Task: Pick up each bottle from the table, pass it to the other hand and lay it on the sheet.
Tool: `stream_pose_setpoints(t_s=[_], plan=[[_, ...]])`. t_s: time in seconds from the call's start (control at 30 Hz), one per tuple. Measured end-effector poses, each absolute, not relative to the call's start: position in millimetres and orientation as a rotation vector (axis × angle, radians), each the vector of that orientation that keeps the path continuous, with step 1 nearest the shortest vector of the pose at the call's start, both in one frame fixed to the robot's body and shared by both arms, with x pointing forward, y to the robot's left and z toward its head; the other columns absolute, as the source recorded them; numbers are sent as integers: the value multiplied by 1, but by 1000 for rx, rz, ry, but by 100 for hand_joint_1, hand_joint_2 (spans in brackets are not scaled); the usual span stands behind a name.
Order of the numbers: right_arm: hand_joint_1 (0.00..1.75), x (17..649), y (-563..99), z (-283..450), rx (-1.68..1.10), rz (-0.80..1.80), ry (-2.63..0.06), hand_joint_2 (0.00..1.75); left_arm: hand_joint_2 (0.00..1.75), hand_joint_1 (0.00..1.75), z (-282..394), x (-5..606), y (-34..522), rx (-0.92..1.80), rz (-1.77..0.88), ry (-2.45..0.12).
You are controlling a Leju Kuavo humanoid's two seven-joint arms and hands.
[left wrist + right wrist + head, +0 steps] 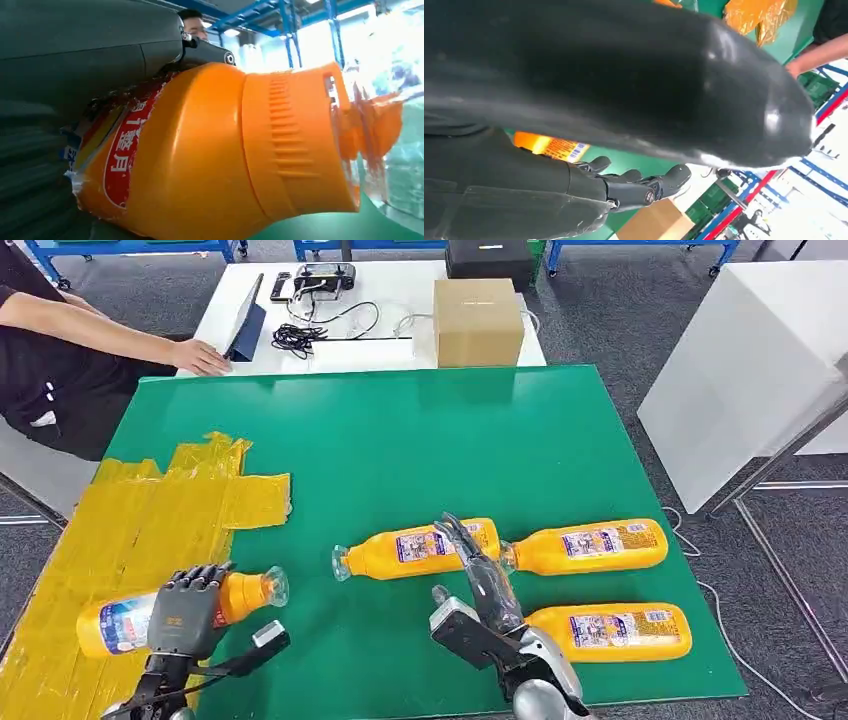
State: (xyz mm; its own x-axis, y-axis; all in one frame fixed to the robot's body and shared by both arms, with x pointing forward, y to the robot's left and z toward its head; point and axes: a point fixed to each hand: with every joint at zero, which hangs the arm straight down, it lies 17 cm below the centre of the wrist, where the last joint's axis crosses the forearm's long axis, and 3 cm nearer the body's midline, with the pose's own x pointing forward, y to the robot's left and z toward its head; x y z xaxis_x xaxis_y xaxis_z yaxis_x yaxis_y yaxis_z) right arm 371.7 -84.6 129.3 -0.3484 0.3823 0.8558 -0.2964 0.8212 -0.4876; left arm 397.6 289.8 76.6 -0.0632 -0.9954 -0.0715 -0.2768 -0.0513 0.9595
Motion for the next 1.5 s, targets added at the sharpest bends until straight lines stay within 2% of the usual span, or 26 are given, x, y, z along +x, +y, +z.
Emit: stream_pose_setpoints(t_s=[0.07,0.1,0.13,0.17,0.43,0.9,1.03,1.17,1.27,1.33,1.5], plan=[[0,372,-84,129,-66,699,-1796,0,175,175,74,399,289,1422,-1177,-1438],[0,372,-85,130,-66,698,-1796,0,175,152,73,400,288,1420,-1183,-1436],[0,372,-84,130,-66,699,-1797,0,175,3,72,401,288,1419,-1189,-1435],[0,372,-84,130,-66,699,-1797,175,0,0,70,401,289,1415,-1194,-1427],[0,373,-85,123,-110,729,-1766,175,0,0,59,408,298,1386,-1182,-1345],[0,379,-94,117,-215,773,-1729,175,0,0,67,410,298,1357,-1131,-1370],[0,386,-103,113,-333,831,-1698,175,0,0,70,410,296,1306,-1085,-1403],[0,404,-130,114,-559,925,-1647,175,0,0,99,407,277,979,-760,-1652],[0,415,-162,110,-726,973,-1585,175,0,0,141,397,260,503,-251,-1873],[0,418,-176,105,-769,980,-1557,175,0,0,164,384,257,284,17,-1944],[0,429,-197,92,-815,1007,-1495,175,0,0,186,362,250,60,298,-1974]])
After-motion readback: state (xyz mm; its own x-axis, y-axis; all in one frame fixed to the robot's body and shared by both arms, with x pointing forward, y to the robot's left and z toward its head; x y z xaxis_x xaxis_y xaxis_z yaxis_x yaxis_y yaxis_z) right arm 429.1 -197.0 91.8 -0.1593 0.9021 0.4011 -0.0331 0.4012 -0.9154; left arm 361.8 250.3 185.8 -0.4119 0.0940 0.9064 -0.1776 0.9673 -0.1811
